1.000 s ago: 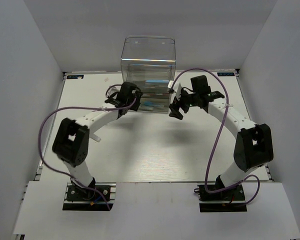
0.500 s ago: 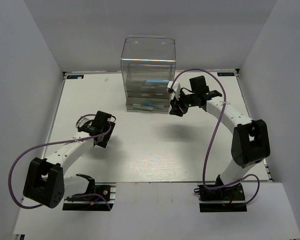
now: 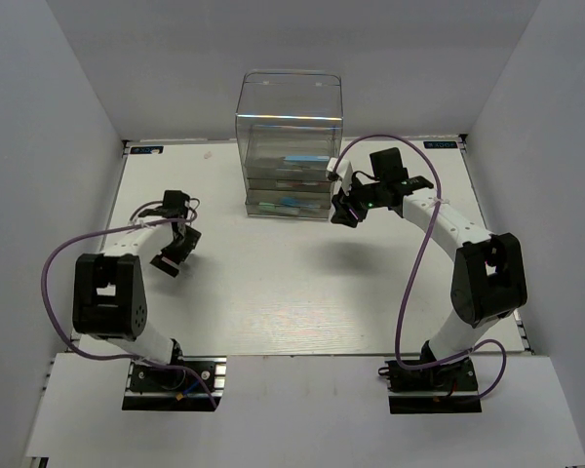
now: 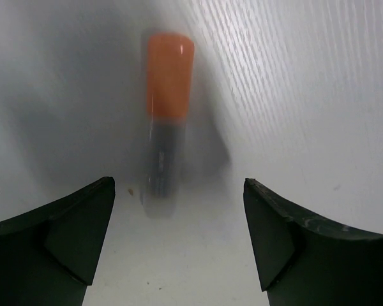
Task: Sort the stationery into containers
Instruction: Pick up the pen from the center of the board, then place the pen in the drawer.
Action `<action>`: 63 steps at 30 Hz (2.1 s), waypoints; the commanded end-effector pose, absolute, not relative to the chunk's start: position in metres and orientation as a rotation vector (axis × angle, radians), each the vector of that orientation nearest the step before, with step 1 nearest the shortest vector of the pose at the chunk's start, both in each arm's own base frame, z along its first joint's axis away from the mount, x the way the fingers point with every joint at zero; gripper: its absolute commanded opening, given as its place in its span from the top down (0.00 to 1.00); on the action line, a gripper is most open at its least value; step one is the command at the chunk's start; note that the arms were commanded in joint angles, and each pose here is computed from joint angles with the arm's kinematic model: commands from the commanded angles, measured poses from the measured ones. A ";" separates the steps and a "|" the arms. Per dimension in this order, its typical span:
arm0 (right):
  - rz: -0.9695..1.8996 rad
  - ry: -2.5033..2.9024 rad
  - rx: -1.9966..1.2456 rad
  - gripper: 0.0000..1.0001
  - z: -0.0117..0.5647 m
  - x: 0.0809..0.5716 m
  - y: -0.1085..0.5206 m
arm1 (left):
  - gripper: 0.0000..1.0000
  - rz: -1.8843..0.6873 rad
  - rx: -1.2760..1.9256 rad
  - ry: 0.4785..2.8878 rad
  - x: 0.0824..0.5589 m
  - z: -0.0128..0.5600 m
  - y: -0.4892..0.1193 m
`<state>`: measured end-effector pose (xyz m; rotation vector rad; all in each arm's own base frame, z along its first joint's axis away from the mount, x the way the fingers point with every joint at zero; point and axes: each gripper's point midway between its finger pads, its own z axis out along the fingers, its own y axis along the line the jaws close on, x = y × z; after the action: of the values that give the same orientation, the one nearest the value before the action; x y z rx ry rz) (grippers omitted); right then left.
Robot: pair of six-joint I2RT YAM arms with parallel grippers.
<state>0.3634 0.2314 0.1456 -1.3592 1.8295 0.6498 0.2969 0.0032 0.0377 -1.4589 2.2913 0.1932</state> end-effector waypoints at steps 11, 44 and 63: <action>0.623 1.800 -1.335 0.47 0.157 0.369 0.229 | 0.28 0.311 -1.430 2.406 0.312 0.021 0.045; 0.634 1.816 -1.328 0.61 0.156 0.371 0.229 | 1.00 -1.202 -1.048 1.859 0.449 0.196 -0.185; 0.585 1.815 -1.299 0.59 0.156 0.375 0.217 | 1.00 -1.017 -1.446 1.705 0.484 0.154 -0.246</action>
<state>0.3714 0.2194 0.1384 -1.3242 1.8636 0.6113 0.4715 -0.2527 0.1372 -1.3818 1.7986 -1.0488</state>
